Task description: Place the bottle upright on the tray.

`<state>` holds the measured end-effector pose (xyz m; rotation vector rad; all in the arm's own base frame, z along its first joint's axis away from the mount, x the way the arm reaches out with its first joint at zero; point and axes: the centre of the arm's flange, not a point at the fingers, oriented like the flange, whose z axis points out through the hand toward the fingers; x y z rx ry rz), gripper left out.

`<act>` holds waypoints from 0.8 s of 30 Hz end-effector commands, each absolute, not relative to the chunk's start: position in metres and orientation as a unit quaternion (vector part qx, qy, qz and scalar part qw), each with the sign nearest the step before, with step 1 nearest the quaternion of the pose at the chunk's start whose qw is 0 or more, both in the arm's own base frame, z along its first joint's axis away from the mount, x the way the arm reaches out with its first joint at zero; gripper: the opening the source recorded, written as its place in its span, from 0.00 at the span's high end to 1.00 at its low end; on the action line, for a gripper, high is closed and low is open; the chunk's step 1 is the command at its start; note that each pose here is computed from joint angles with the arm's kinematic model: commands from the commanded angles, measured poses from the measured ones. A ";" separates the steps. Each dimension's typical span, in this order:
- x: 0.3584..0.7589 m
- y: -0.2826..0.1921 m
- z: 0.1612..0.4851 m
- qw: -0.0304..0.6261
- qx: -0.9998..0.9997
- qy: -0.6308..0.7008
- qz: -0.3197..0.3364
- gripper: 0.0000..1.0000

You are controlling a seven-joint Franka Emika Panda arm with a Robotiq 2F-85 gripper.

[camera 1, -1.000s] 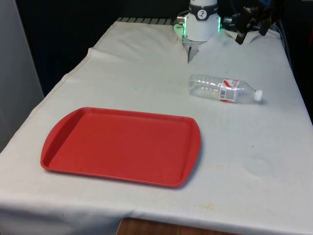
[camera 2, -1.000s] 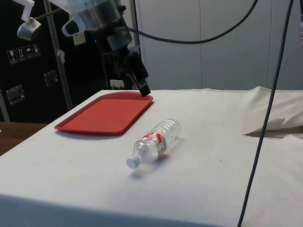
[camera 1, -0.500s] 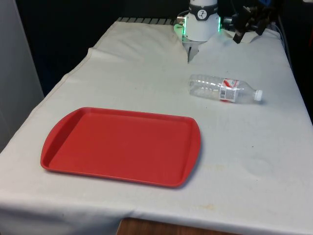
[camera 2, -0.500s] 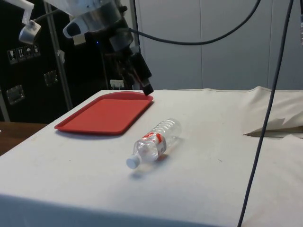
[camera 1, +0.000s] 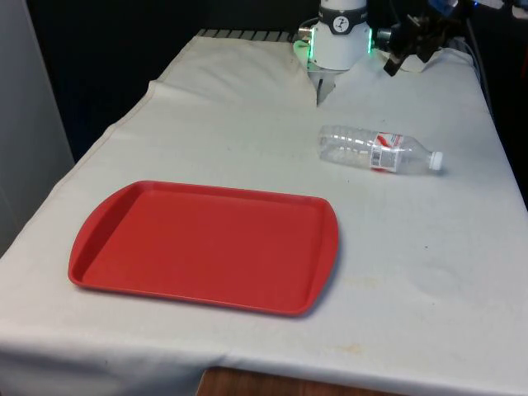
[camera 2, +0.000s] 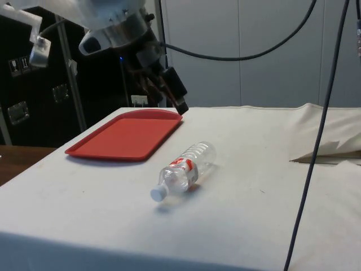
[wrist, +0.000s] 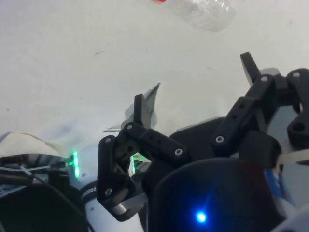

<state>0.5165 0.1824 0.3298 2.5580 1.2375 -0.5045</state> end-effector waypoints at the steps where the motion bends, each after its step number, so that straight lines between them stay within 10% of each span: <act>1: 0.516 0.183 0.327 0.136 0.874 0.431 -0.178 0.00; 24: 0.513 0.187 0.300 0.186 0.838 0.467 -0.211 0.00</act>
